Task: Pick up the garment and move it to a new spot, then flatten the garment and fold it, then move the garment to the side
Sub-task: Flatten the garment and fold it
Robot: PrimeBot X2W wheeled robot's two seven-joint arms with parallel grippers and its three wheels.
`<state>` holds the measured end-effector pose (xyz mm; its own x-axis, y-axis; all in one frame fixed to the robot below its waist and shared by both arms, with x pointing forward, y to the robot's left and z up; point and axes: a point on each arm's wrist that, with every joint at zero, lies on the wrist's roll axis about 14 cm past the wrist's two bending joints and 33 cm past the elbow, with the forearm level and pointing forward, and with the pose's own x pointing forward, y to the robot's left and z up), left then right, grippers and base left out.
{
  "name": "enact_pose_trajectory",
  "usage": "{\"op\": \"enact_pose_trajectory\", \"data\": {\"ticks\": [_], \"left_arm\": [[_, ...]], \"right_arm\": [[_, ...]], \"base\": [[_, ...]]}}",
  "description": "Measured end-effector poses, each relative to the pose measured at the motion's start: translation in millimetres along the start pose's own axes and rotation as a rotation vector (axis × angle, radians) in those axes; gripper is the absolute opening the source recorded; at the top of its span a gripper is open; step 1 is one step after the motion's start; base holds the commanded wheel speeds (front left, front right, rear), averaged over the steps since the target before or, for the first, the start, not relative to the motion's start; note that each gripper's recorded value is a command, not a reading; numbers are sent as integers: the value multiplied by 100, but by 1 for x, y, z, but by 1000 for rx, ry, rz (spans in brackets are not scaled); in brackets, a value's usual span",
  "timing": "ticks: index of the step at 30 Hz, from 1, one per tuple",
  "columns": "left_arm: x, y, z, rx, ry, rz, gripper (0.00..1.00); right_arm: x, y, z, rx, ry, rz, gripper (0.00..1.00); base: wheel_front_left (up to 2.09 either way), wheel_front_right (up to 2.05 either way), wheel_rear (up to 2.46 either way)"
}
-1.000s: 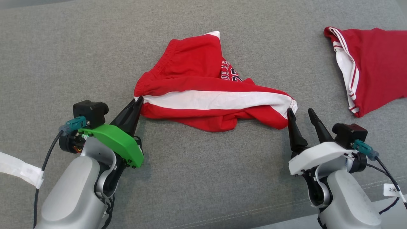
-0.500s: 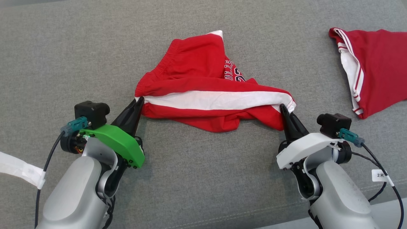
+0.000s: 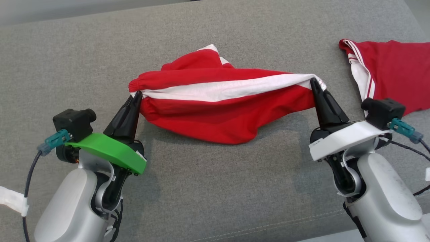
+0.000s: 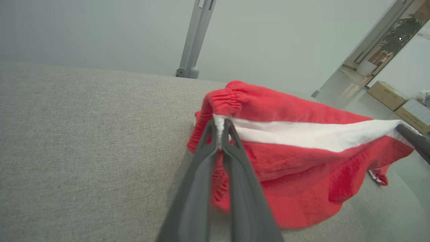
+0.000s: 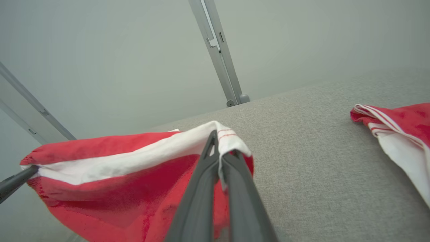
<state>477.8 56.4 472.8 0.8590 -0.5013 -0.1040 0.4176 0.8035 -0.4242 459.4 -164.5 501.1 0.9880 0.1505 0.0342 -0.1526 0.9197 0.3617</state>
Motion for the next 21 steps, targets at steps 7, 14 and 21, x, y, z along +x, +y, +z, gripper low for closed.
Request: {"op": "enact_pose_trajectory", "data": {"ticks": [7,14,21], "left_arm": [[-21,-38,64,-14,-178,-87,0],[-53,-81,114,23,-284,-176,0],[-90,-122,161,100,-374,-262,0]], "right_arm": [[-17,24,75,-61,-136,105,0],[-47,56,132,-98,-245,191,0],[-79,74,185,-150,-362,227,0]], "base": [[0,0,0],[0,0,0],[0,0,0]]}}
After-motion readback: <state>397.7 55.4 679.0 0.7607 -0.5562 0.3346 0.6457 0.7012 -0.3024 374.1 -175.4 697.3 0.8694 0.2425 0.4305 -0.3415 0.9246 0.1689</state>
